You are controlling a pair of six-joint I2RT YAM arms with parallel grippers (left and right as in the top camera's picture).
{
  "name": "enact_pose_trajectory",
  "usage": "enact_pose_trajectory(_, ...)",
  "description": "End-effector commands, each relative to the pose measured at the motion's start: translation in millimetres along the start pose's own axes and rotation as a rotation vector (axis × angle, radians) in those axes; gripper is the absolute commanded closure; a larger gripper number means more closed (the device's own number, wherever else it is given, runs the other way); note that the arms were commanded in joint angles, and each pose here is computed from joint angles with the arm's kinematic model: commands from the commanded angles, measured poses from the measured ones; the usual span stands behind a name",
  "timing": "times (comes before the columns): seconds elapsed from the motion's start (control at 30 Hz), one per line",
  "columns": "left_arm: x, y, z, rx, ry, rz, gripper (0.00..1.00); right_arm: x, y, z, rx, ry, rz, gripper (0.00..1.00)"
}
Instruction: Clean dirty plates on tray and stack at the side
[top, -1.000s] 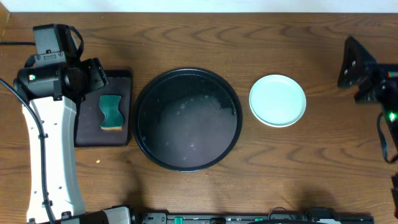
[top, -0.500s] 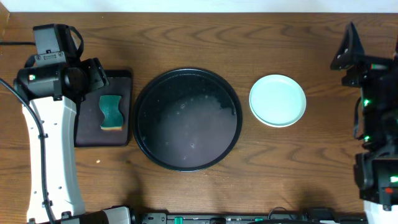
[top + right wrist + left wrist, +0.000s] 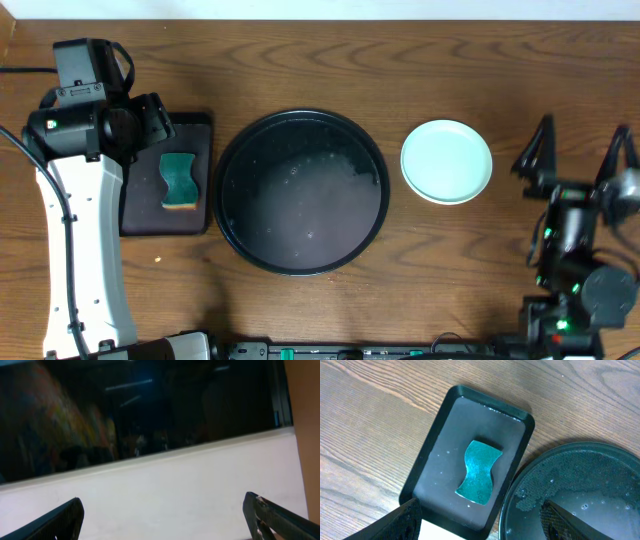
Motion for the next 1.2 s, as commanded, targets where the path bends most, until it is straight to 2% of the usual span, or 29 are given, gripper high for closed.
enact_pose_trajectory(0.0, 1.7, -2.2, -0.4, -0.005, -0.009, -0.006, 0.24, -10.0, -22.8, 17.9, -0.009, -0.001, -0.005, 0.01)
enact_pose_trajectory(0.3, 1.7, -2.2, -0.4, -0.005, -0.009, -0.006, 0.24, -30.4, -63.3, 50.4, -0.026, 0.002, -0.015, 0.0)
enact_pose_trajectory(0.77, 1.7, -2.2, -0.4, -0.005, -0.009, -0.006, 0.24, -25.9, -79.6, 69.9, 0.041, 0.025, -0.095, 0.01)
enact_pose_trajectory(0.93, 1.7, -2.2, -0.4, -0.005, -0.009, -0.006, 0.24, -32.8, -86.4, 90.6, 0.178, 0.007, -0.071, 0.01)
enact_pose_trajectory(1.17, 1.7, -2.2, -0.4, -0.005, -0.009, -0.006, 0.23, -40.7, -99.1, 131.6, 0.46, -0.004, -0.075, 0.01)
Point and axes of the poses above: each gripper's point midway between its finger pads, its own y axis out along the fingers, its own x axis along the line the jaws close on, z = x × y, the point moved 8 cm from there along -y, back along the fingers, and after that the axes turned 15 degrees about y, right-handed, at the moved point
